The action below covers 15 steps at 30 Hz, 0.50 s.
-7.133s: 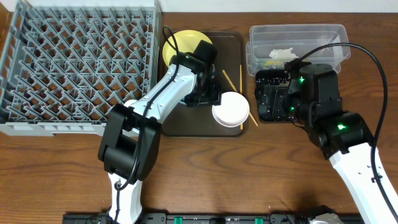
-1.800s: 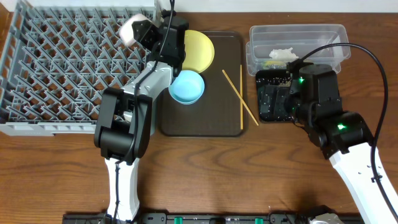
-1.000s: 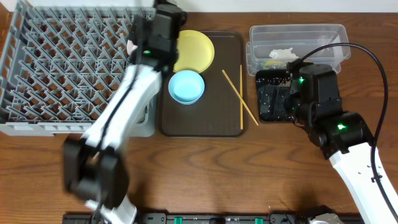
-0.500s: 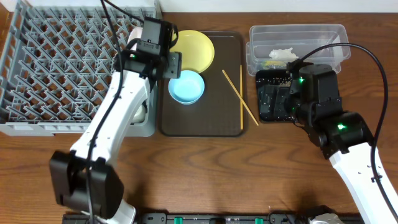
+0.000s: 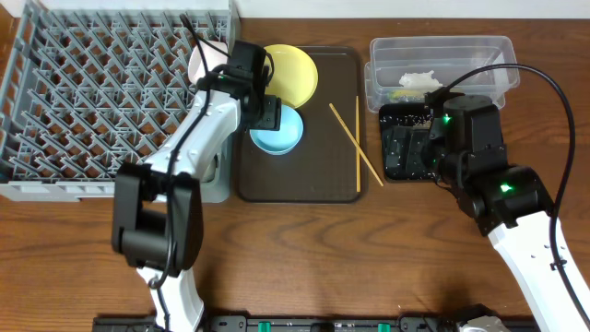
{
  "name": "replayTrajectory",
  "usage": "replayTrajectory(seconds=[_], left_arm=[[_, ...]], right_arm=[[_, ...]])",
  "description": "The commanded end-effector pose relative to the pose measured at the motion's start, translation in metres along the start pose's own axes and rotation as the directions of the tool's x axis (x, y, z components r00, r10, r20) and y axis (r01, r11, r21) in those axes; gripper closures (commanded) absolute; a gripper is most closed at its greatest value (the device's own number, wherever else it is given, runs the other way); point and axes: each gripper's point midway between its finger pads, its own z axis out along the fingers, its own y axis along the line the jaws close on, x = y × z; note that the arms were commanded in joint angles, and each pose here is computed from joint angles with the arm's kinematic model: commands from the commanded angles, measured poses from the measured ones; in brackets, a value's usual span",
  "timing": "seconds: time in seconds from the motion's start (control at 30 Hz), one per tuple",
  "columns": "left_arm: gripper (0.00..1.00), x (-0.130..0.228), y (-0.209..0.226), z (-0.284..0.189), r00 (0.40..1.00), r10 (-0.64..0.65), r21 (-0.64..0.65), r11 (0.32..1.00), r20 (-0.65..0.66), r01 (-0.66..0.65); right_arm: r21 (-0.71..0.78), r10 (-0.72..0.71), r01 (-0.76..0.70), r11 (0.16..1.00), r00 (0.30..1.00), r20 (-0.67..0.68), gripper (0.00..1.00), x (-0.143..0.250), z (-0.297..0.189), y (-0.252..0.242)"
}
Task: Sort waste into correct bins and load items into the dishwasher
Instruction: 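Move the left gripper to the light-blue bowl on the tray, then grasp and lift the light-blue bowl with the left gripper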
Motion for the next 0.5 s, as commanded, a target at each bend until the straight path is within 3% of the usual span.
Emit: replayTrajectory(seconds=[0.0,0.27,0.47], left_arm=[[0.36,0.0091,0.0032,0.016,0.999,-0.017,0.0,1.0,-0.042,0.017],[0.46,0.0127,0.0045,0.0254,0.998,-0.018,-0.004,1.0,-0.06,0.018],[0.71,0.0129,0.0044,0.0254,0.998,-0.018,-0.003,1.0,-0.06,0.018]], right_arm=[[0.014,0.007,-0.007,1.0,1.0,0.012,0.01,-0.0039,-0.0009,-0.003],[0.014,0.007,-0.007,1.0,1.0,0.012,0.01,-0.0039,-0.0009,-0.003],[0.014,0.007,-0.007,1.0,1.0,0.012,0.01,-0.0038,-0.0009,-0.003]])
